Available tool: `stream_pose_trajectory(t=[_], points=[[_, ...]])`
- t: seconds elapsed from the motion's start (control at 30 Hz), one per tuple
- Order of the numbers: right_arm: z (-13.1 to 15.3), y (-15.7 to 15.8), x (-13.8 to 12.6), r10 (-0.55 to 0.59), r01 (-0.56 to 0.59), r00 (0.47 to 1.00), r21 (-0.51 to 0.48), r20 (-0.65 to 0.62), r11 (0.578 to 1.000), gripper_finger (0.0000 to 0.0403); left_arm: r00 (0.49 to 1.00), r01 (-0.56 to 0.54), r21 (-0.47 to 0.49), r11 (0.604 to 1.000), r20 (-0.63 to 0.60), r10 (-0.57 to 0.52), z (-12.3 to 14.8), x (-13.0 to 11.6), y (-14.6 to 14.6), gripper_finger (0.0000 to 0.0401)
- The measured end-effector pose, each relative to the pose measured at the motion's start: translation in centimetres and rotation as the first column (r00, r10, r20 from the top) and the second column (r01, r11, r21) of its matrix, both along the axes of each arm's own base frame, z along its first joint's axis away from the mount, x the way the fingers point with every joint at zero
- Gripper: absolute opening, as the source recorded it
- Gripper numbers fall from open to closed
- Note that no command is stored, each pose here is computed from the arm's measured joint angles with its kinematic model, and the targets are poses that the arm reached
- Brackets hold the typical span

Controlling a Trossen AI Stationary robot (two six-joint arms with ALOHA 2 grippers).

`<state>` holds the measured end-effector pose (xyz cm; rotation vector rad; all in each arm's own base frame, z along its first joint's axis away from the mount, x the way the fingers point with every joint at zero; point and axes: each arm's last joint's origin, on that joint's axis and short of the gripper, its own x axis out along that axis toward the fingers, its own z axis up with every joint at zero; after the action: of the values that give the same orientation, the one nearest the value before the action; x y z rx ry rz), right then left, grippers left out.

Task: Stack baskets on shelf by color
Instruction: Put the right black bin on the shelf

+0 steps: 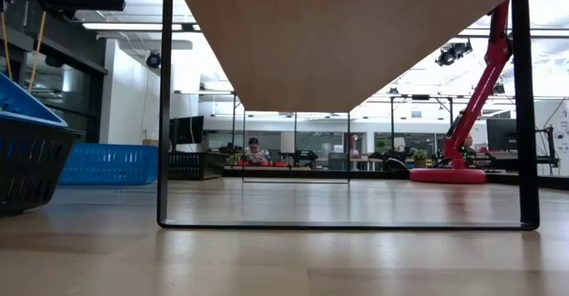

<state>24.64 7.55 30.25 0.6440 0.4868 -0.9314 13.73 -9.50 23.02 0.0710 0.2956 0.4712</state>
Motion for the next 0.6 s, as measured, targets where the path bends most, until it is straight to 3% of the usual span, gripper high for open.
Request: stream_pose_trajectory(t=[0.3, 0.6], points=[[0.28, 0.22, 0.55, 0.049, -0.049, 0.998, -0.019, 0.025, 0.999, 0.0007, 1.0, 0.0, 0.0, 1.0, 0.0, 0.0, 0.0, 0.0, 0.0, 0.0], [0.48, 0.47, 0.96, 0.107, -0.106, 0.994, -0.019, 0.03, 0.994, 0.0098, 1.0, 0.0, 0.0, 1.0, 0.0, 0.0, 0.0, 0.0, 0.0, 0.0]])
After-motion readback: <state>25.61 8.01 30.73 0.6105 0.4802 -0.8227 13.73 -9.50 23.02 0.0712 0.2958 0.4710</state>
